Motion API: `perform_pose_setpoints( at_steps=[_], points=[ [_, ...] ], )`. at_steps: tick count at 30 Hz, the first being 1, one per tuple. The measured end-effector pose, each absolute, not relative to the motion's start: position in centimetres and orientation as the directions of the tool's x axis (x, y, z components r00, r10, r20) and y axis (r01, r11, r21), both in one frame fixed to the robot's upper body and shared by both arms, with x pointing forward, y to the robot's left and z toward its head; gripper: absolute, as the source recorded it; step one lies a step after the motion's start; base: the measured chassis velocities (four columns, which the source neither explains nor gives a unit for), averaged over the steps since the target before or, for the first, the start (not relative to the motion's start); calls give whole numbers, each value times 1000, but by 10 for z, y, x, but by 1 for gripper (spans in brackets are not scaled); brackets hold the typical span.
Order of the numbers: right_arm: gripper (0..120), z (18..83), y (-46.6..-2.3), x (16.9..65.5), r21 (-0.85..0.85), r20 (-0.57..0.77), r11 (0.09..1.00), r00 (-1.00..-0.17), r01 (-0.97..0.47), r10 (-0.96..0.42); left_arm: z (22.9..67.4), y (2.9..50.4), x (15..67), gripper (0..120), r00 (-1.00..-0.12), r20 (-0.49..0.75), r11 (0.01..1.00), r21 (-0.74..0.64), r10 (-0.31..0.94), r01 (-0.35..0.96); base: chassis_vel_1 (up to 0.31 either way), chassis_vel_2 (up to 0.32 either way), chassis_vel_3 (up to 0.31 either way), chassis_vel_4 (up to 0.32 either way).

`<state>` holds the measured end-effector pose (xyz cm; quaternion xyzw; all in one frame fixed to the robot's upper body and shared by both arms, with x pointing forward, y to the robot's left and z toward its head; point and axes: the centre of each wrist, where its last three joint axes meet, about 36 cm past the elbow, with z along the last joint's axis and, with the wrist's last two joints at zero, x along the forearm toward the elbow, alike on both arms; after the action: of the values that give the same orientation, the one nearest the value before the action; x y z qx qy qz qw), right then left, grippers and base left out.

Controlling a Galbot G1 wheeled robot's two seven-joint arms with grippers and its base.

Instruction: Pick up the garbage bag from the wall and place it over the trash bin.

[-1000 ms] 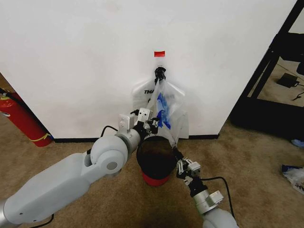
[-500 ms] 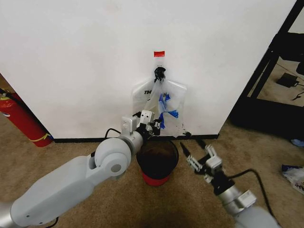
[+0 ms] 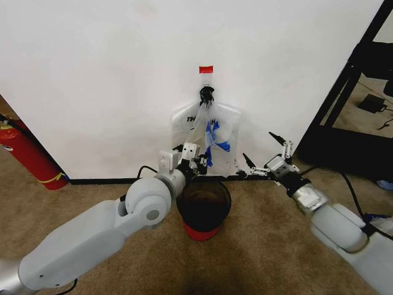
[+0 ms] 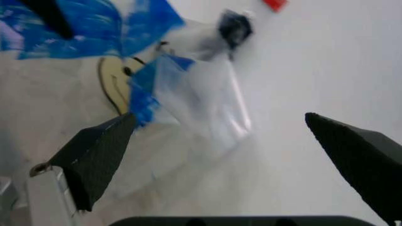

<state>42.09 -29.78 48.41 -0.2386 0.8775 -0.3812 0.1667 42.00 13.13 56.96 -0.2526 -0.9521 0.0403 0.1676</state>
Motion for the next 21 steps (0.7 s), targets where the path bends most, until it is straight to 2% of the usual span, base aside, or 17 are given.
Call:
perform_pose_setpoints(
  at_steps=[6,8,11,14,19,21],
  points=[
    [100,467,-273,454,-803,-80,510,-792,-309,-605,572,131,420,0,-816,292,867,-161,498,471,0,0,0,0],
    [100,467,-273,454,-803,-80,510,-792,-309,-605,572,131,420,0,-816,292,867,-161,498,471,0,0,0,0],
    [100,459,-262,481,-875,-83,421,-783,-239,-616,572,131,417,0,-814,293,865,-164,502,474,0,0,0,0],
    [99,457,-262,487,-899,-71,379,-782,-218,-619,572,131,415,0,-813,293,864,-163,503,476,0,0,0,0],
    [83,454,-263,495,-949,-56,277,-784,-151,-618,574,132,414,0,-813,291,864,-162,504,477,0,0,0,0],
    [81,454,-262,496,-950,-56,274,-784,-148,-618,574,132,414,0,-813,291,864,-162,504,477,0,0,0,0]
  ],
)
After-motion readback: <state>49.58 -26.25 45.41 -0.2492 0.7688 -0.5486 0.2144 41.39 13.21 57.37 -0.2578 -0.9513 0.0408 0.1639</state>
